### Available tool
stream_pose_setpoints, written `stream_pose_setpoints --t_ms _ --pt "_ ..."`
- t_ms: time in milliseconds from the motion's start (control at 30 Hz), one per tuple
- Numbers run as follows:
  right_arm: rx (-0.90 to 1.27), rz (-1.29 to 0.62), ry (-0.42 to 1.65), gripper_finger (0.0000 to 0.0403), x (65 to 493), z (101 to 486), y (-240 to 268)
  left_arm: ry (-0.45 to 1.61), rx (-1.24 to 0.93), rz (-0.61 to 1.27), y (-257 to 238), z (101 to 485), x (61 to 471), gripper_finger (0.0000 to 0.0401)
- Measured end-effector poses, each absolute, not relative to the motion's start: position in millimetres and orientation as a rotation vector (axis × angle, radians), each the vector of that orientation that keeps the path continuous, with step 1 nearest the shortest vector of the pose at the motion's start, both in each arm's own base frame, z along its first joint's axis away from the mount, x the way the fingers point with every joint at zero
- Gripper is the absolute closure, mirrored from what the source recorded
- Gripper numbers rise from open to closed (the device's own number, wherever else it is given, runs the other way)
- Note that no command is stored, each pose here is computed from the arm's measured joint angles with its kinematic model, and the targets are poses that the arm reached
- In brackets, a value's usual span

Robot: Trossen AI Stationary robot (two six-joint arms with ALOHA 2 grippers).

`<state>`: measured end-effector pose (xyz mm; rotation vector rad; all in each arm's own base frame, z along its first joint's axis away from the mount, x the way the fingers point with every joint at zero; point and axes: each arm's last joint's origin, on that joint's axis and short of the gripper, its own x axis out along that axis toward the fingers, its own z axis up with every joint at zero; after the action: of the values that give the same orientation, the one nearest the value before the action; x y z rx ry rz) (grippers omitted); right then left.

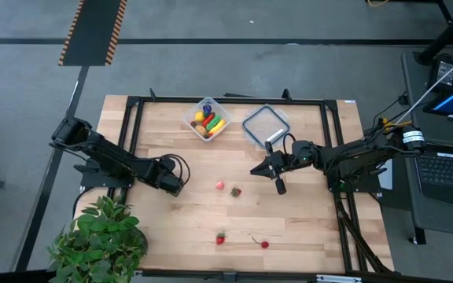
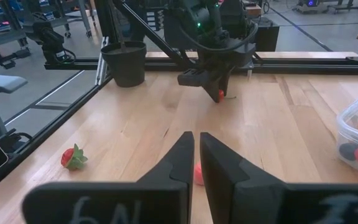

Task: Pick and placing Produce into tupperware
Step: Put the top cherry into the transparent container

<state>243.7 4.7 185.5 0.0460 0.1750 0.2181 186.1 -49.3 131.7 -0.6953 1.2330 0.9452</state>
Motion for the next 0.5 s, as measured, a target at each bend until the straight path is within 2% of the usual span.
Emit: stream_pose_setpoints --t_ms 67,500 --pt "0.046 0.218 0.175 0.0372 243.7 185.6 4.7 1.236 -0.694 0.946 -49.2 131.5 185.8 0.0296" --pt "0.046 0.218 0.175 0.0372 243.7 185.5 4.7 1.258 -0.628 0.858 -49.7 132.3 187.3 0.0296"
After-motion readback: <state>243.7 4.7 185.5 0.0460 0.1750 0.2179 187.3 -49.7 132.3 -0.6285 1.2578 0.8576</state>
